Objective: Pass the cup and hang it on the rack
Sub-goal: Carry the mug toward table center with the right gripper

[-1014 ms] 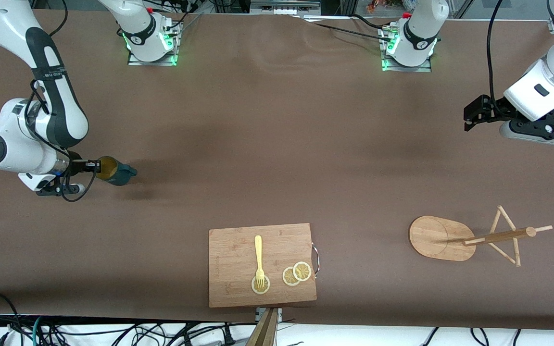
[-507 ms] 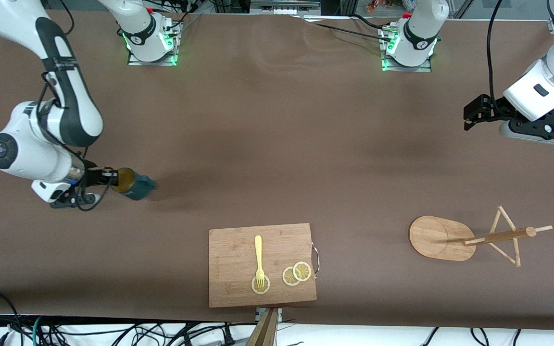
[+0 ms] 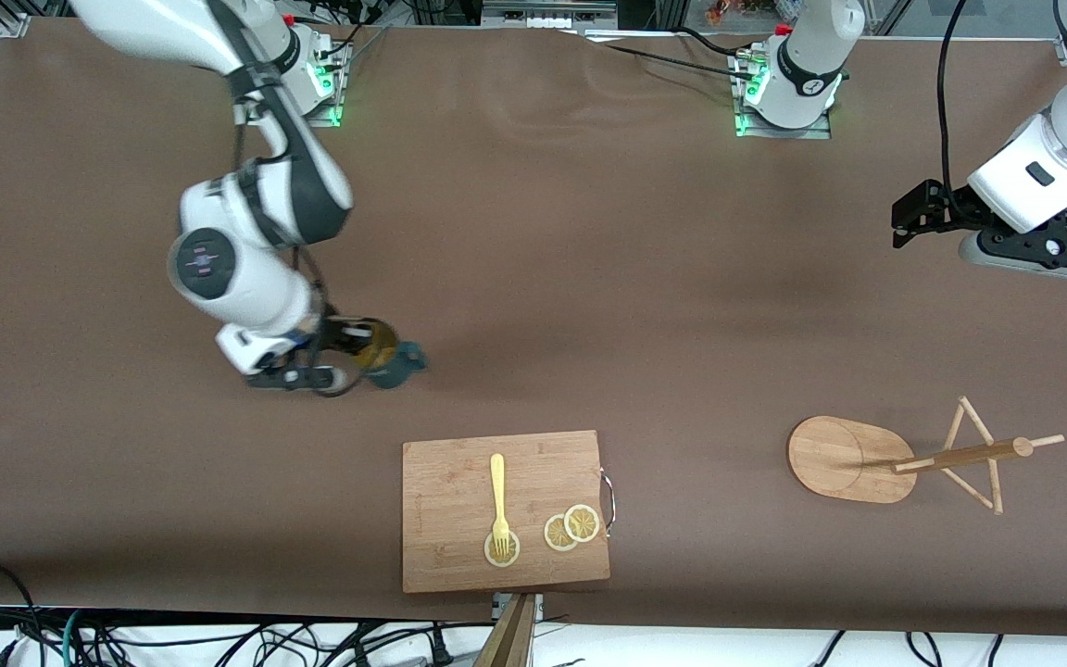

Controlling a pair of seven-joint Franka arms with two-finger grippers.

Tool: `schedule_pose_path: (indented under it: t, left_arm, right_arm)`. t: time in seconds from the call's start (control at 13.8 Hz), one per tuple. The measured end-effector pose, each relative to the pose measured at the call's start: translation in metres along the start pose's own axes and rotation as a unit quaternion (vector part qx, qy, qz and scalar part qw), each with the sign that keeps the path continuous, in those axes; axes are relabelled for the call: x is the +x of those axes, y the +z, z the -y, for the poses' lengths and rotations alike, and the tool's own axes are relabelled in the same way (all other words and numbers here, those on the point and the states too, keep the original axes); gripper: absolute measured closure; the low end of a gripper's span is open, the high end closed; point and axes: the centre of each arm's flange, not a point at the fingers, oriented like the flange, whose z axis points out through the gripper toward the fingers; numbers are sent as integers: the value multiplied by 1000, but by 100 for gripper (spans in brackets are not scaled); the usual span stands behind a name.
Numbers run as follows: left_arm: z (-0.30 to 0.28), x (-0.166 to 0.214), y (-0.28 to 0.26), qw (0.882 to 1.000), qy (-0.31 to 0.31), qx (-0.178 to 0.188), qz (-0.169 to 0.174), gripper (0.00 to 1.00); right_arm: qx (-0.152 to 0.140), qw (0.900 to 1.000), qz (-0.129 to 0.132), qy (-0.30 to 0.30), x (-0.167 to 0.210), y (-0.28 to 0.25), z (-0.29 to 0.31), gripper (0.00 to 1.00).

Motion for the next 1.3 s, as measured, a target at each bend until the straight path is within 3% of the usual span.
schedule_pose_path:
  t: [0.29, 0.58, 0.8, 1.3]
  left_arm:
    - [0, 0, 0, 1000, 0, -2, 1, 0]
    - [0, 0, 0, 1000, 0, -2, 1, 0]
    - [0, 0, 0, 1000, 0, -2, 1, 0]
    - [-3, -3, 2, 1000, 2, -5, 13, 0]
  right_arm:
    - [2, 999, 6, 43, -41, 35, 126, 96]
    - [8, 1000, 5, 8, -70, 60, 200, 96]
    - [8, 1000, 9, -19, -102, 72, 241, 96]
    - [3, 1000, 17, 4, -153, 97, 294, 96]
